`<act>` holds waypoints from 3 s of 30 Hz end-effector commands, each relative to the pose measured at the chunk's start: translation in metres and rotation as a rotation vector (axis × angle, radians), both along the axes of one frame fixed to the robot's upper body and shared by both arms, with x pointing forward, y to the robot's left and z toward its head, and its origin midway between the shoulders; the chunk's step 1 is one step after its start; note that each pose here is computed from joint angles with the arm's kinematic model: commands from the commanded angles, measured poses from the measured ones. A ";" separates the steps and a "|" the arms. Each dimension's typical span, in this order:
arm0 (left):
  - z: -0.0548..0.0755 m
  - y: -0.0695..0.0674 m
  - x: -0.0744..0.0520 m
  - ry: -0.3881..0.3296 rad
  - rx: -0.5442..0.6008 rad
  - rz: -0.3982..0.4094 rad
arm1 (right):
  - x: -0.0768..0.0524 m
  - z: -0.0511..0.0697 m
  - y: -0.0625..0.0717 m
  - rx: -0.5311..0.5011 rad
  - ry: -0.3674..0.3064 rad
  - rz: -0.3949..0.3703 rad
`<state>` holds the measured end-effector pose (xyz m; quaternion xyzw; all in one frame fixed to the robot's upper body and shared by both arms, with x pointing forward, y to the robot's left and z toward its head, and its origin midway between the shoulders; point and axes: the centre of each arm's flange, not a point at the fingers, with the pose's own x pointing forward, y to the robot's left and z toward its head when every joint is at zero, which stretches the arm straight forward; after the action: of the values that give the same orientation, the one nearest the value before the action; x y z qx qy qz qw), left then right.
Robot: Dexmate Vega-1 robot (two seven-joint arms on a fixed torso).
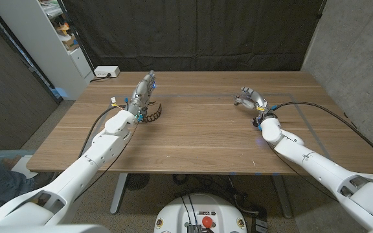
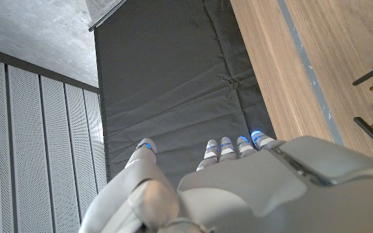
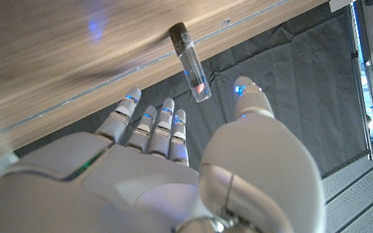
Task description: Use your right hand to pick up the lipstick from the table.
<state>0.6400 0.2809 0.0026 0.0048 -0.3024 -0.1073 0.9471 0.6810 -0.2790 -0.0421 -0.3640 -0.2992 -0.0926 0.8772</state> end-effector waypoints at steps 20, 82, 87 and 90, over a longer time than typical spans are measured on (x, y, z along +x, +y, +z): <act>0.000 0.008 0.003 0.012 0.003 0.009 | 0.013 -0.006 0.003 0.014 0.002 -0.031; 0.002 -0.001 0.013 0.028 0.005 0.000 | 0.016 -0.007 -0.004 0.013 -0.001 -0.064; 0.002 0.000 0.014 0.030 0.007 0.000 | 0.016 -0.008 -0.003 0.019 -0.002 -0.075; 0.002 0.000 0.015 0.032 0.009 -0.002 | 0.016 -0.008 -0.002 0.022 -0.008 -0.081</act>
<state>0.6533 0.2794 0.0056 0.0066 -0.2901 -0.1080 0.9509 0.6963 -0.2831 -0.0480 -0.3679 -0.2881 -0.1231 0.8755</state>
